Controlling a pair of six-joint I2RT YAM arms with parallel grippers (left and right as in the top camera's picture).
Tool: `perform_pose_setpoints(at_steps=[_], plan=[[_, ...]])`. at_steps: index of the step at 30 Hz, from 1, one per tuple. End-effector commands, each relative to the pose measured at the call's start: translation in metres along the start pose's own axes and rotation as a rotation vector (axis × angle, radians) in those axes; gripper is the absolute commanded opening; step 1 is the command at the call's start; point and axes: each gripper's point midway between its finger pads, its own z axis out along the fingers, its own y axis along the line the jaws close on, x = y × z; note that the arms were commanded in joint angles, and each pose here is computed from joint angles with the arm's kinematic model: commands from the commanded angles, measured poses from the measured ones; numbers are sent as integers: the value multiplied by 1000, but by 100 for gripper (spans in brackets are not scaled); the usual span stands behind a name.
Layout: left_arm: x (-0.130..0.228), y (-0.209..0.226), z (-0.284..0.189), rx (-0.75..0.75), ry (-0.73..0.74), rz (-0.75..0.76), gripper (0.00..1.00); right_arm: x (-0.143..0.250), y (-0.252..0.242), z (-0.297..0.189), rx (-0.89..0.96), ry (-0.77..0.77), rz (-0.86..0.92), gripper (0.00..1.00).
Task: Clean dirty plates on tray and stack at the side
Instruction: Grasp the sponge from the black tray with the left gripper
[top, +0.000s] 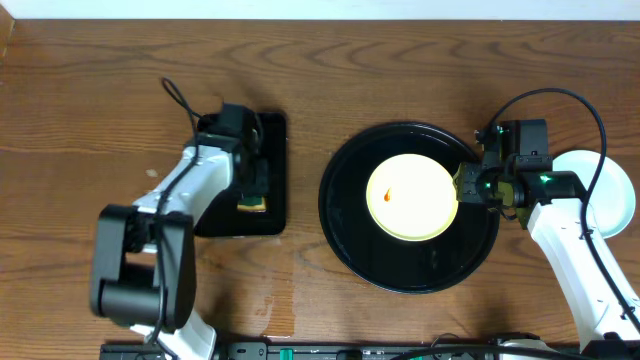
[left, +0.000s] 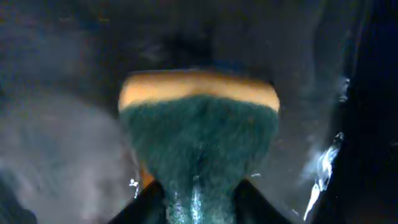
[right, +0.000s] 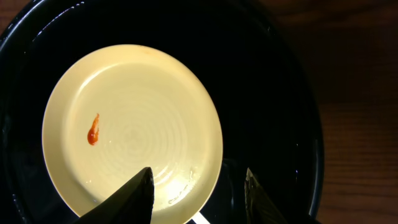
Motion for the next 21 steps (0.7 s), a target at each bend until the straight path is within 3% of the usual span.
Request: perform_pose_setpoints(at_steps=[1, 4, 10, 17, 21], plan=[[8, -1, 14, -11, 35, 35, 20, -3, 3, -3, -9, -11, -14, 45], [6, -1, 14, -9, 25, 35, 8, -3, 3, -3, -9, -11, -14, 45], [-6, -5, -11, -6, 12, 35, 7, -4, 4, -3, -10, -15, -16, 45], [-38, -22, -90, 37, -108, 27, 7, -12, 5, 1, -15, -42, -63, 32], [-46, -49, -117, 127, -169, 23, 7, -3, 8, 16, -42, 15, -136, 29]])
